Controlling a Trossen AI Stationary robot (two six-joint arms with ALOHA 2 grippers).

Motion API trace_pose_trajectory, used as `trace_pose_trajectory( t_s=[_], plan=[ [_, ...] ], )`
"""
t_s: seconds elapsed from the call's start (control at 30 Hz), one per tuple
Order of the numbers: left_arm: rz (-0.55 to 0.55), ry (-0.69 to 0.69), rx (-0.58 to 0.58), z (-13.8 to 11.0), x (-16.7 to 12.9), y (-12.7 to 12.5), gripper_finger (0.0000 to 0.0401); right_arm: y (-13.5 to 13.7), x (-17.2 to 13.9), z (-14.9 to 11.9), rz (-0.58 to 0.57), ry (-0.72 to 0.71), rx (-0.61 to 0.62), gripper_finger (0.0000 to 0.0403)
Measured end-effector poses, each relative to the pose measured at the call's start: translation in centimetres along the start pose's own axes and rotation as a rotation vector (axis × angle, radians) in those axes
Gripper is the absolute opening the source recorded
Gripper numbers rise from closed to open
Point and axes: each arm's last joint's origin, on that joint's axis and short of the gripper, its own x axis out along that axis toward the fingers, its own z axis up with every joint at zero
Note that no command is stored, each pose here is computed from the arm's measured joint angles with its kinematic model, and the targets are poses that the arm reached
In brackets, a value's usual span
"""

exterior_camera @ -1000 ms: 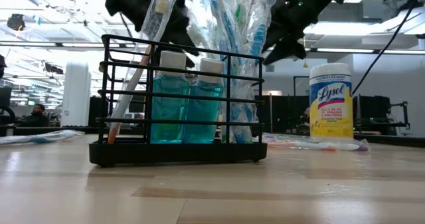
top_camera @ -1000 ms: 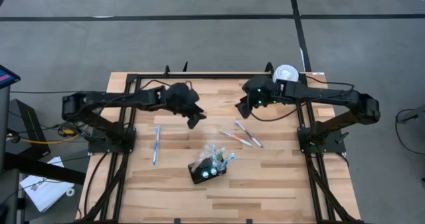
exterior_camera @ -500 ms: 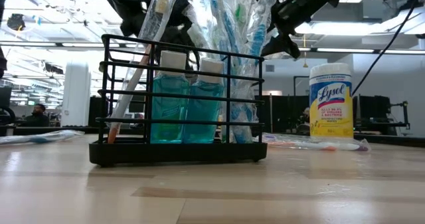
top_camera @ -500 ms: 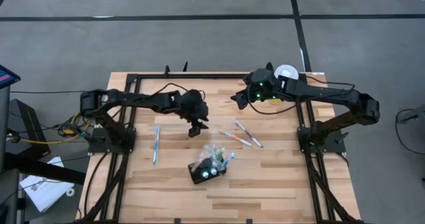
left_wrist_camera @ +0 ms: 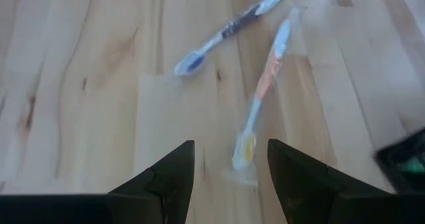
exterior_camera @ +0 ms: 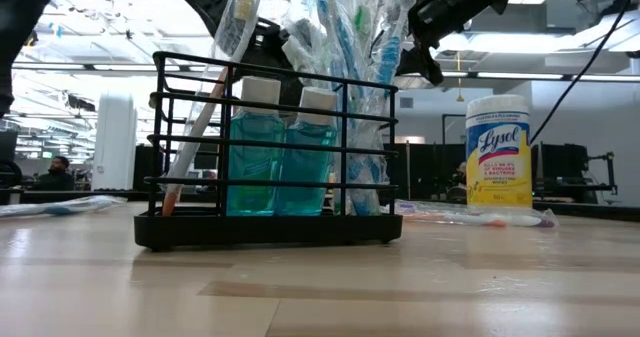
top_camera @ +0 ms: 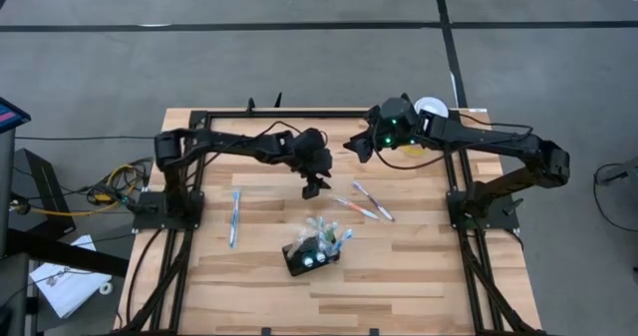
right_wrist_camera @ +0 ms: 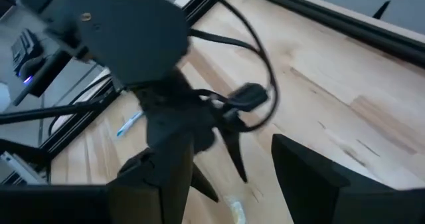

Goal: Pick & Place toothbrushing station
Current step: Put the orange toothbrush into the mesh organizer

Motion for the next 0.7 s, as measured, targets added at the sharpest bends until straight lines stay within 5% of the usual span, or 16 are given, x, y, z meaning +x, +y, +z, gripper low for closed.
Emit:
trace_pose_trajectory(
  t_s=[0.7],
  plan=[
    [-0.070, 0.109, 0.012, -0.9, 4.5, -2.0, 0.0184, -1.0, -0.4, 1.6, 0.101, -0.054, -0.047, 0.0193]
  ],
)
